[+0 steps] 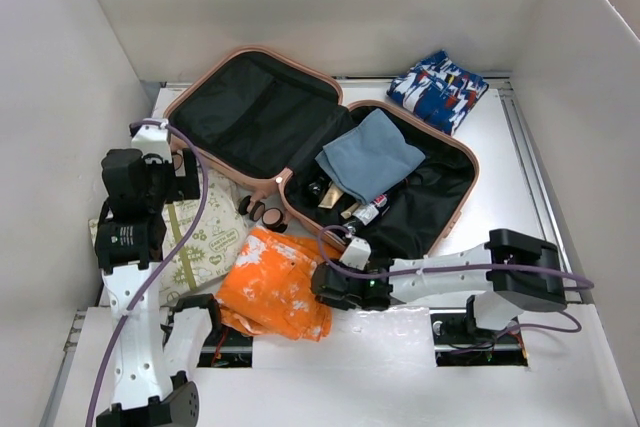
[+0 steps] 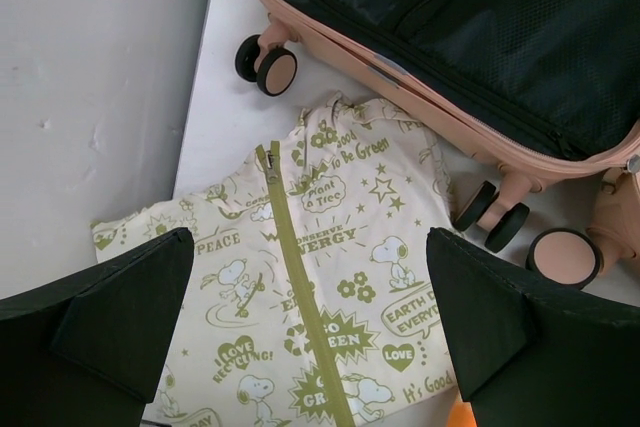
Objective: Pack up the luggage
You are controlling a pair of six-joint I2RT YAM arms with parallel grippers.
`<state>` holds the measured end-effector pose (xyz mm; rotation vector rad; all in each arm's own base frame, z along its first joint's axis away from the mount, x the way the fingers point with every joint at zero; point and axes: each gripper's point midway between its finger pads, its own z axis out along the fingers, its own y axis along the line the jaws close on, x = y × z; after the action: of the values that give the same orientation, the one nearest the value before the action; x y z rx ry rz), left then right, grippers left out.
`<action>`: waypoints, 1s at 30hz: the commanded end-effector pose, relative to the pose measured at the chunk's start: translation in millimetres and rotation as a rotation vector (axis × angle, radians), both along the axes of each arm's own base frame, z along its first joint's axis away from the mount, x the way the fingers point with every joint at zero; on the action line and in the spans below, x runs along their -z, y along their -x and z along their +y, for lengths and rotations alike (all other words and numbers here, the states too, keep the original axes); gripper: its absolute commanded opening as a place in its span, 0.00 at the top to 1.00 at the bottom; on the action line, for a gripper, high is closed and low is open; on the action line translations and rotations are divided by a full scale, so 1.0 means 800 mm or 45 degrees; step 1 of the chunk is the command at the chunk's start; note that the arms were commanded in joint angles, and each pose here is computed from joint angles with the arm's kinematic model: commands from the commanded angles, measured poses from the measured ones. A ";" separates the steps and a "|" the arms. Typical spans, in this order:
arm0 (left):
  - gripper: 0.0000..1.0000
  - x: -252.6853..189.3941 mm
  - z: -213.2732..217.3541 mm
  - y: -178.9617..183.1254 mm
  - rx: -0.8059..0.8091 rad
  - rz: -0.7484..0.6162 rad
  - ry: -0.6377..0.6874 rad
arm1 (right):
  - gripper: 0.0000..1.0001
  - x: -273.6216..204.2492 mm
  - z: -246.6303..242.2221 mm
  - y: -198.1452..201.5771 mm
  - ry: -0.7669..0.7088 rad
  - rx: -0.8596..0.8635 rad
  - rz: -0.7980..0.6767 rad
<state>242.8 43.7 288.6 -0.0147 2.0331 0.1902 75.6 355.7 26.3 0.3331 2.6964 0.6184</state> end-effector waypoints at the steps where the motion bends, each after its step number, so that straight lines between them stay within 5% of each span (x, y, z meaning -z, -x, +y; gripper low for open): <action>1: 0.00 -0.007 0.008 0.002 -0.023 -0.041 -0.045 | 1.00 0.047 -0.012 0.012 0.066 -0.104 0.089; 10: 0.00 -0.012 0.008 -0.002 -0.028 -0.068 -0.039 | 1.00 -0.111 0.055 -0.023 0.148 -0.627 -0.613; 15: 0.00 -0.018 0.010 -0.001 -0.041 -0.092 -0.048 | 1.00 -0.150 0.057 -0.027 0.002 -0.662 -0.751; 25: 0.00 -0.021 0.011 -0.002 -0.042 -0.115 -0.051 | 1.00 -0.251 0.076 -0.058 0.196 -1.155 -1.084; 30: 0.00 -0.021 0.014 -0.005 -0.048 -0.113 -0.066 | 1.00 -0.275 0.040 -0.134 0.212 -1.279 -1.093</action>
<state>241.4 49.7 296.7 -0.0199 1.9818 0.2372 139.4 394.5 179.9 -1.0902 2.0820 0.5299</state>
